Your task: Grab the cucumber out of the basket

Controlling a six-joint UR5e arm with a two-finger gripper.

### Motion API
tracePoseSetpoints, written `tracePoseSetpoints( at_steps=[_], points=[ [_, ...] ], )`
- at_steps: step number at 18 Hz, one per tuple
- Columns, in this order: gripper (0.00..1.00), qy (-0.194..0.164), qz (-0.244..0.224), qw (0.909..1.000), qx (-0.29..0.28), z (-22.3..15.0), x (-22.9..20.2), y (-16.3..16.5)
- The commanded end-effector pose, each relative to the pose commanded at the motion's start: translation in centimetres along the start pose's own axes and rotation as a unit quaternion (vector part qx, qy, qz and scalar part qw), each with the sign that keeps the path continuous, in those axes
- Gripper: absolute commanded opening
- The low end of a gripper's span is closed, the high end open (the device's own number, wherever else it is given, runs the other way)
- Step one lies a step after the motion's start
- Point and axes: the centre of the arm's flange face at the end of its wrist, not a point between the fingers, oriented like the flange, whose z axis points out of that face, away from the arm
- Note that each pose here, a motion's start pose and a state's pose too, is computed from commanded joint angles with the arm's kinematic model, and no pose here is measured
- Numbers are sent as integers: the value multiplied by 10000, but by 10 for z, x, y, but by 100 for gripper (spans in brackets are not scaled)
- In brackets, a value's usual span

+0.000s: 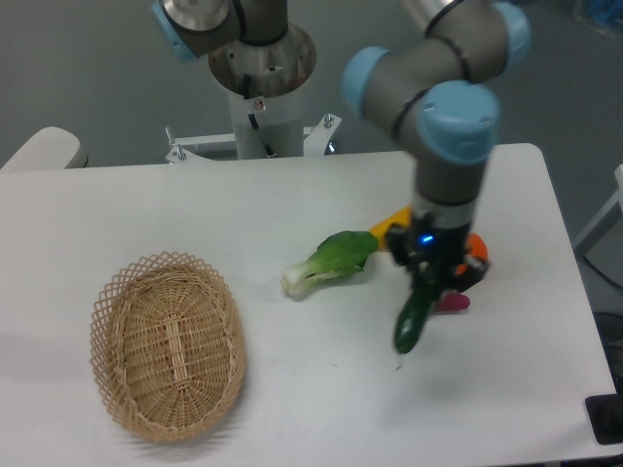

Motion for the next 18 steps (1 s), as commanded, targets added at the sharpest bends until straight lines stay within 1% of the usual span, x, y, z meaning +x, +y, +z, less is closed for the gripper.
tracePoseSetpoints(
  at_steps=[2, 9, 18],
  points=[
    [17, -21, 57, 10000, 1, -1, -5, 7],
    [17, 26, 83, 10000, 0, 9, -13, 6],
    [17, 25, 91, 10000, -6, 9, -12, 6]
  ],
)
